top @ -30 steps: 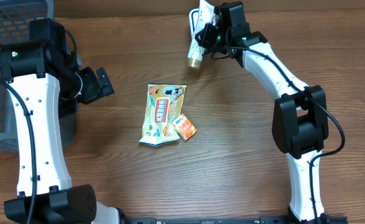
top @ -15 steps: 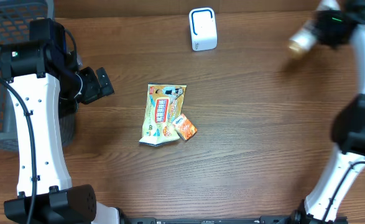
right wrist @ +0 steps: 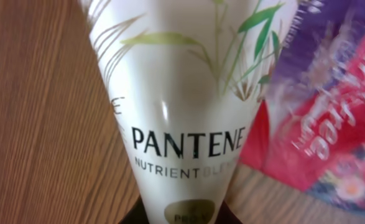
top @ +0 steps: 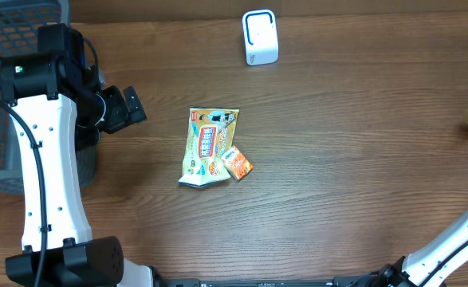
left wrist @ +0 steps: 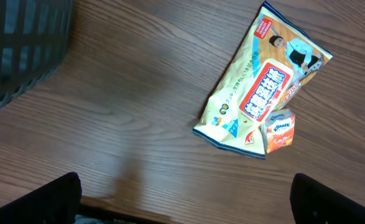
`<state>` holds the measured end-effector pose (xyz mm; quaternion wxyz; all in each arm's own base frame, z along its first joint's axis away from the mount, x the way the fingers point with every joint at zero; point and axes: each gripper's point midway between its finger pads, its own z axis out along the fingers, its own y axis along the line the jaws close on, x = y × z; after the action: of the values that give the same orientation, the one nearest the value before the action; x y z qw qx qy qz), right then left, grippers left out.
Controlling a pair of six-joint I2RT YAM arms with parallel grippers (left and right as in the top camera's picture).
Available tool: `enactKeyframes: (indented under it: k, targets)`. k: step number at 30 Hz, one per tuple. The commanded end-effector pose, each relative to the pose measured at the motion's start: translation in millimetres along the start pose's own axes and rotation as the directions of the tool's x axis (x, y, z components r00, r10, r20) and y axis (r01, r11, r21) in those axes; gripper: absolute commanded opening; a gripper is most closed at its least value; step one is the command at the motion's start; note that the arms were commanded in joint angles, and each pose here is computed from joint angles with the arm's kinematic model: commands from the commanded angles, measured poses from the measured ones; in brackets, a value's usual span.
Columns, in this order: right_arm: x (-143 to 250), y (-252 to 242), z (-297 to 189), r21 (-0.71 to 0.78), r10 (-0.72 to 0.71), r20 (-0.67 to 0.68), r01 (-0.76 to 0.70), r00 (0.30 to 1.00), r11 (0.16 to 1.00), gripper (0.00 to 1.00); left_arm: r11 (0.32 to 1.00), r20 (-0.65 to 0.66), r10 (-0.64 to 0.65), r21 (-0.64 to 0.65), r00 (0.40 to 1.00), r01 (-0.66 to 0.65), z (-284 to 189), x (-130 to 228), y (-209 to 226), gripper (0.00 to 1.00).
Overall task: Scan the item barcode
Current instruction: 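Carry the white tube to the right edge and set it down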
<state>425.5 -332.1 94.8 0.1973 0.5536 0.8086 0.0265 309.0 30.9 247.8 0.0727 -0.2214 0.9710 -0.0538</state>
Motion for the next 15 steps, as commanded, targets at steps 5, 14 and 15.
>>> enactKeyframes:
  k: [5, 14, 15]
  targets:
    - [-27, 56, -26, -0.219, -0.122, 0.147, 0.153, 0.982, 0.964, 0.04, 1.0, 0.005, 0.009, 0.0, 1.0, -0.009, -1, -1, 3, 1.0]
    - [-40, 11, 29, -0.013, 0.022, 0.19, -0.02, 0.982, 1.0, 0.04, 1.0, 0.005, 0.009, 0.0, 1.0, -0.009, -1, -1, 3, 1.0]
    - [-39, 5, 37, 0.009, 0.024, 0.184, -0.026, 0.983, 1.0, 0.04, 1.0, 0.005, 0.009, 0.0, 1.0, -0.009, -1, -1, 3, 1.0]
